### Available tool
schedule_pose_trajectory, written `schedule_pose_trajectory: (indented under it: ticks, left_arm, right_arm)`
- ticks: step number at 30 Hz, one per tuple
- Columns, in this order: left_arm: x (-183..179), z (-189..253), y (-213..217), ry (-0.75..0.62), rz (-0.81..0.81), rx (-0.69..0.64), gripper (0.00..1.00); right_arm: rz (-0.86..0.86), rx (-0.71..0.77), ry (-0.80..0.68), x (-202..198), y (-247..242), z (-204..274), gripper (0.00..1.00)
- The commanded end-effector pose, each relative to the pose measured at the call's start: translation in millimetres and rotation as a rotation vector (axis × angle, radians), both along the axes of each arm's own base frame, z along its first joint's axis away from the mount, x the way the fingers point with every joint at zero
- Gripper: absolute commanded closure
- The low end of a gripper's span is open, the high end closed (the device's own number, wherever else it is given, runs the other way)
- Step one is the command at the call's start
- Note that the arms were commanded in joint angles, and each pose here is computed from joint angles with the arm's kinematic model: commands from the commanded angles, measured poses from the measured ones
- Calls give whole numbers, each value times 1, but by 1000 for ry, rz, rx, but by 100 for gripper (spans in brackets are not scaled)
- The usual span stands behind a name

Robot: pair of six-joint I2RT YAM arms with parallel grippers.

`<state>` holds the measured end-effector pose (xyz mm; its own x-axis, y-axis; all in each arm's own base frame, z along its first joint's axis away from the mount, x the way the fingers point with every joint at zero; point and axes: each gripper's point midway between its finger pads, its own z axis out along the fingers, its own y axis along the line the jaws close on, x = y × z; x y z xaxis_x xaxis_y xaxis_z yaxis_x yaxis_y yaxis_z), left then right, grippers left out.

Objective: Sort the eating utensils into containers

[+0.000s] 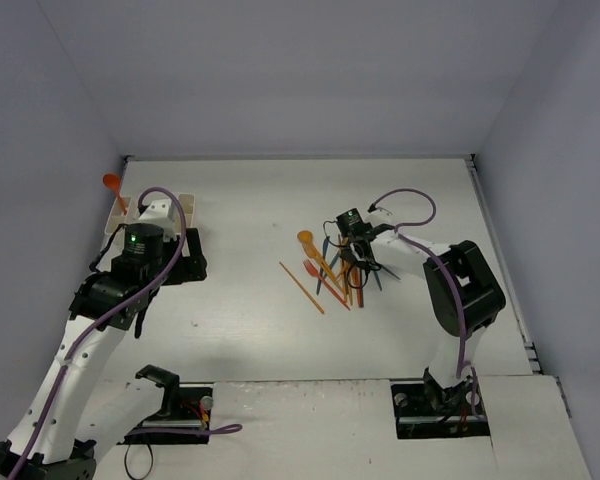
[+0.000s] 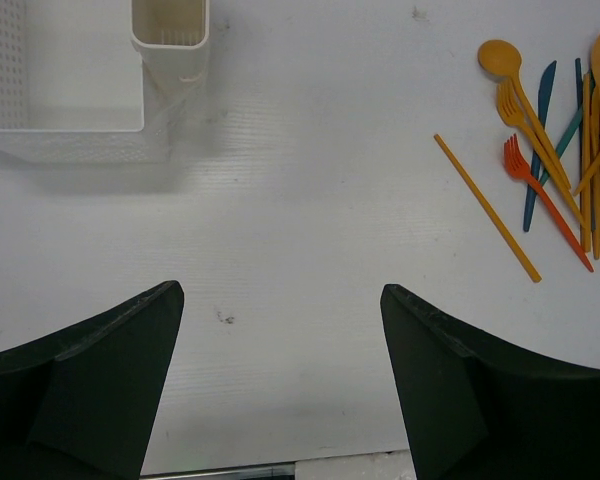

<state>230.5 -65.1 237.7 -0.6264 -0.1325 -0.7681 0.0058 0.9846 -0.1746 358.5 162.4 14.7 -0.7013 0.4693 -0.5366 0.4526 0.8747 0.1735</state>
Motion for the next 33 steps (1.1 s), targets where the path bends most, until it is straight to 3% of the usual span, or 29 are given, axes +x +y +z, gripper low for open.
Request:
schedule_pose_trajectory:
  ticks: [1, 5, 14, 18, 25, 33]
  left_arm:
    - [5, 13, -4, -46, -10, -15, 23]
    - [7, 19, -7, -55, -18, -22, 23]
    - [21, 59, -29, -100, -71, -106, 23]
    - [34, 82, -52, -111, -121, -207, 23]
    - [54, 133, -91, -176, -221, -356, 23]
    - [66, 143, -131, -190, -299, -401, 23]
  right_arm:
    - [-17, -33, -59, 13, -1, 16, 91]
    - [15, -49, -114, 18, 1, 42, 100]
    - [231, -89, -329, 13, 39, 140, 100]
    - [434, -139, -459, -3, 74, 192, 100]
    - [800, -40, -666, -57, 153, 251, 100]
    - [964, 57, -770, -91, 184, 287, 100]
